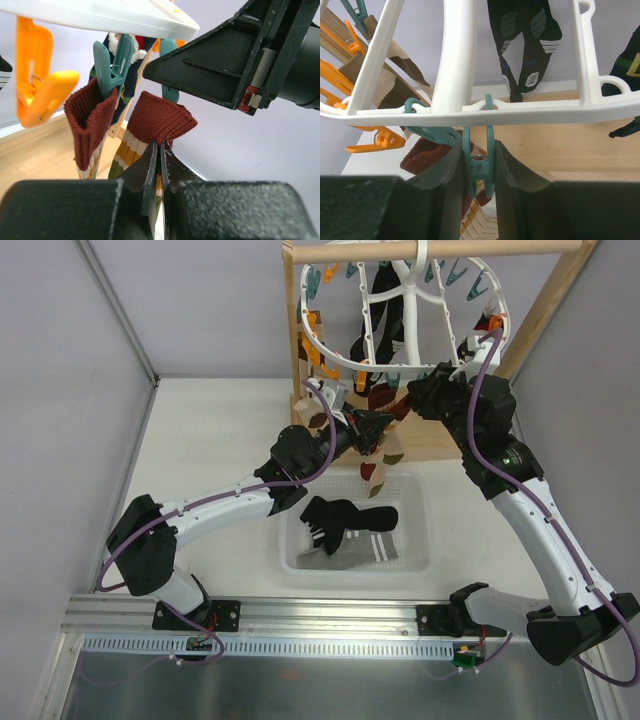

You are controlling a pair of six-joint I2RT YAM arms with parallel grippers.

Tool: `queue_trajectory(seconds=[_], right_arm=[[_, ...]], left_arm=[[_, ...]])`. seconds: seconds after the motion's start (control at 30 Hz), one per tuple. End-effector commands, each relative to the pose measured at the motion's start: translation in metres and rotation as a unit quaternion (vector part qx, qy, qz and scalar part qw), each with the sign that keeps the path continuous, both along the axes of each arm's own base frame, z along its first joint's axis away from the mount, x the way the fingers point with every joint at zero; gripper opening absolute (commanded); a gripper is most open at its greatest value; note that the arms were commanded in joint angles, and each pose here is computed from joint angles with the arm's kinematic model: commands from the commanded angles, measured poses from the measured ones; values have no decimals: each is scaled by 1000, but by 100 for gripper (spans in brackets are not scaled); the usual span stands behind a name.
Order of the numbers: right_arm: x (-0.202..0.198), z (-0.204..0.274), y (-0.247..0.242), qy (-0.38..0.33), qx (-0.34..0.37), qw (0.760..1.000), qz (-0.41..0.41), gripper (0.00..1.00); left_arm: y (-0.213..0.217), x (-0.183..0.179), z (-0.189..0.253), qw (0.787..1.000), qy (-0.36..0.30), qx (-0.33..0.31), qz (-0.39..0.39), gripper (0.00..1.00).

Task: Clip the socks to the hanger
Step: Clamp the sock onto the hanger.

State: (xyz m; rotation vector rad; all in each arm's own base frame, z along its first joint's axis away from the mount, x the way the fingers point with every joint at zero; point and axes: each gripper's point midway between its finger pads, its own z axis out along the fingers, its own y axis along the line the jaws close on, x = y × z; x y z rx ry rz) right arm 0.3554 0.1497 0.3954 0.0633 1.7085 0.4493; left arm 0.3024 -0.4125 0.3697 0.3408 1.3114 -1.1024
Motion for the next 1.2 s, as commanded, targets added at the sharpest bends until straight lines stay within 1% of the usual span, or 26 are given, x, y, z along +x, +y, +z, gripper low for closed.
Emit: queue_trajectory(seconds=[0.0, 0.4, 0.53, 0.8, 1.17], right_arm=[[-5, -2, -13, 20, 11, 999, -36, 1], [-6, -5, -15, 22, 8, 999, -36, 1], [-5, -6, -15, 23, 8, 999, -37, 1], [-6, -9, -17, 26, 6, 999, -42, 1], [-6, -6, -17, 22, 7, 999, -41, 1]], left_arm=[[10, -7, 29, 999, -33, -35, 13, 0], [8, -6, 21, 999, -27, -28, 17, 0], [4, -9, 25, 999, -33, -30, 14, 0], [9, -4, 32, 998, -35, -46, 35, 0], [4, -7, 36, 998, -40, -49, 23, 0]])
